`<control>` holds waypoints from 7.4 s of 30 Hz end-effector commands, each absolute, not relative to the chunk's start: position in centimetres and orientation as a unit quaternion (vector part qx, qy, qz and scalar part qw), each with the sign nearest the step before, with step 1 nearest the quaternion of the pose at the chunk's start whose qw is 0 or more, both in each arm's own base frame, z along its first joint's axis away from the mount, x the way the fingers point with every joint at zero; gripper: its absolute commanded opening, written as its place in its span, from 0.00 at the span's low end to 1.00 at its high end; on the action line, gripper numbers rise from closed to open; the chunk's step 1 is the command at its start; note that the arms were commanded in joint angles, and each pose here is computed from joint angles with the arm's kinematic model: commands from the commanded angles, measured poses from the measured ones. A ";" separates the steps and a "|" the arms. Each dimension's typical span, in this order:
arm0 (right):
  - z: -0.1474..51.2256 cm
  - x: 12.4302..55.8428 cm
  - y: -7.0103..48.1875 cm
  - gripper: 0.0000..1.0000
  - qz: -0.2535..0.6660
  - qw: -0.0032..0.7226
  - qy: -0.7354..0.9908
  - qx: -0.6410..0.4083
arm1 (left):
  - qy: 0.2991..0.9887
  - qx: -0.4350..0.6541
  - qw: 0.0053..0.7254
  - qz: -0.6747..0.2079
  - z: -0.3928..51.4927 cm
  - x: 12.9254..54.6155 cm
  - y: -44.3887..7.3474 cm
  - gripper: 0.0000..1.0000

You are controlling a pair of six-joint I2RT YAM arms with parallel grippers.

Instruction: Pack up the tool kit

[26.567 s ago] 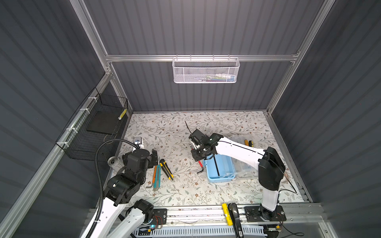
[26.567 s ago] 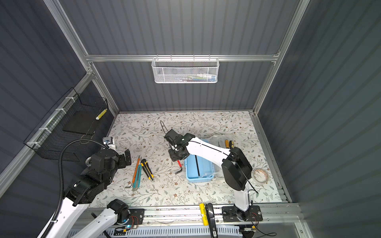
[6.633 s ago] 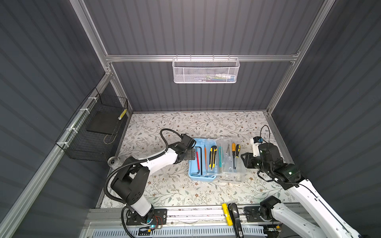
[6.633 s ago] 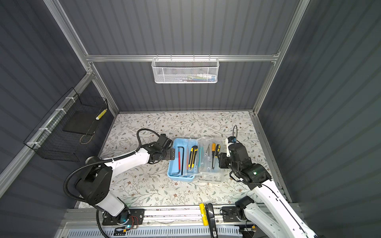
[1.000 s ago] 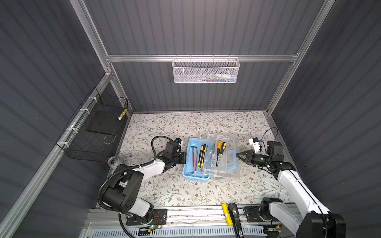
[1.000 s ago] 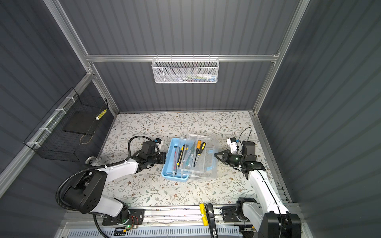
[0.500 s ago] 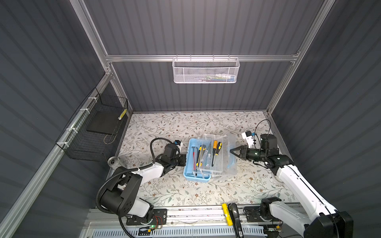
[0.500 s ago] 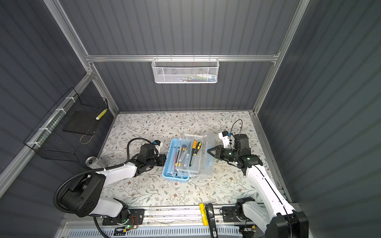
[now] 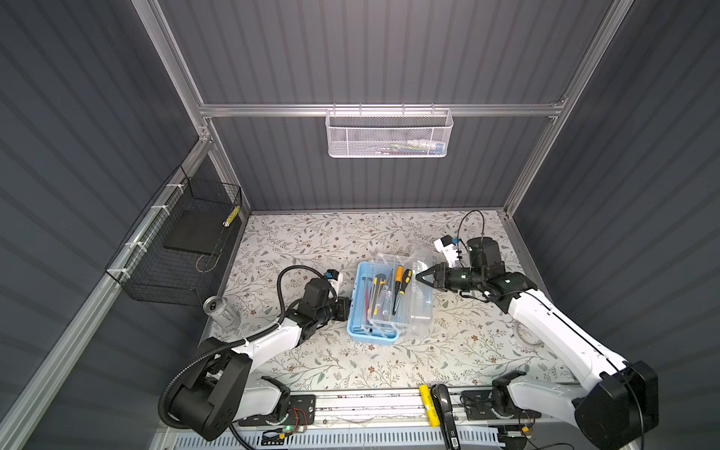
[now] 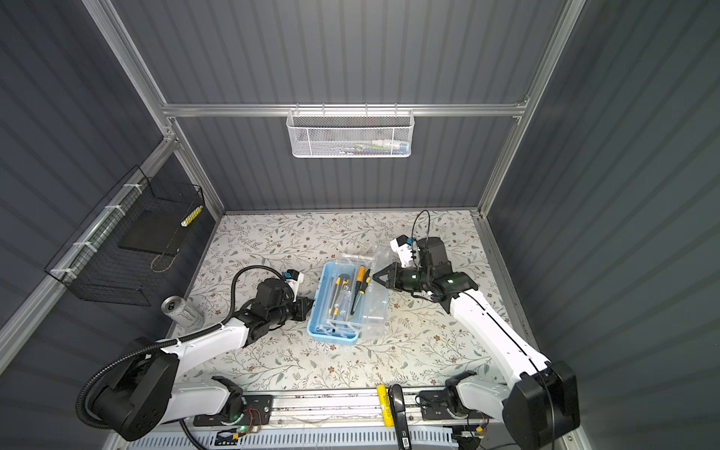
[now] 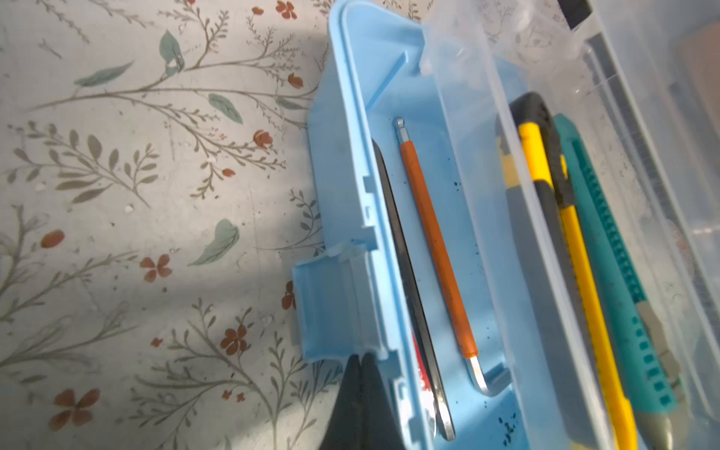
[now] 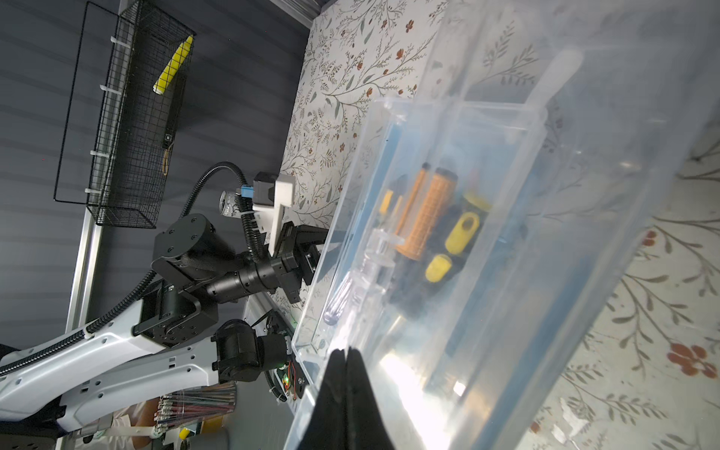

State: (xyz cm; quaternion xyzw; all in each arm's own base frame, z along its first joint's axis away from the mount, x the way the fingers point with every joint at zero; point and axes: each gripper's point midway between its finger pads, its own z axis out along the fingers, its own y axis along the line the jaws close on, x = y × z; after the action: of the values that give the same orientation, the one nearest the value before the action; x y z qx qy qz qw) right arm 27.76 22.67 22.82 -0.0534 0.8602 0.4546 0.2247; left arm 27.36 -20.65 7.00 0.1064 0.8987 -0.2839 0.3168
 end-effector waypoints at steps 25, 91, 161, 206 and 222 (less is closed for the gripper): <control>20.8 30.7 31.2 0.04 0.398 0.166 0.898 -0.088 | 0.906 0.085 0.335 -0.244 6.5 25.5 -17.9 0.00; 16.5 29.7 27.9 0.56 0.389 0.229 0.875 -0.177 | 0.887 0.244 0.275 -0.279 14.2 17.5 -31.3 0.59; 17.4 28.9 25.1 0.57 0.425 0.262 0.848 -0.180 | 0.868 0.160 0.469 0.004 4.2 24.5 -21.7 0.99; 15.6 27.7 25.3 0.56 0.454 0.248 0.840 -0.162 | 0.872 0.012 0.411 -0.267 8.6 23.3 -23.0 0.88; 13.9 27.1 25.4 0.56 0.456 0.223 0.844 -0.170 | 0.825 -0.032 0.429 -0.367 9.6 22.6 -22.8 0.75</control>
State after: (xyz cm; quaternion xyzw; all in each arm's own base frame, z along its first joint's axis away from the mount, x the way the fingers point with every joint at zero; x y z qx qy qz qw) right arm 27.91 25.81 16.04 -0.1782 0.8277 0.4653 0.2582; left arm 22.45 -22.69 8.33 -0.0193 0.8483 -0.3303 0.4135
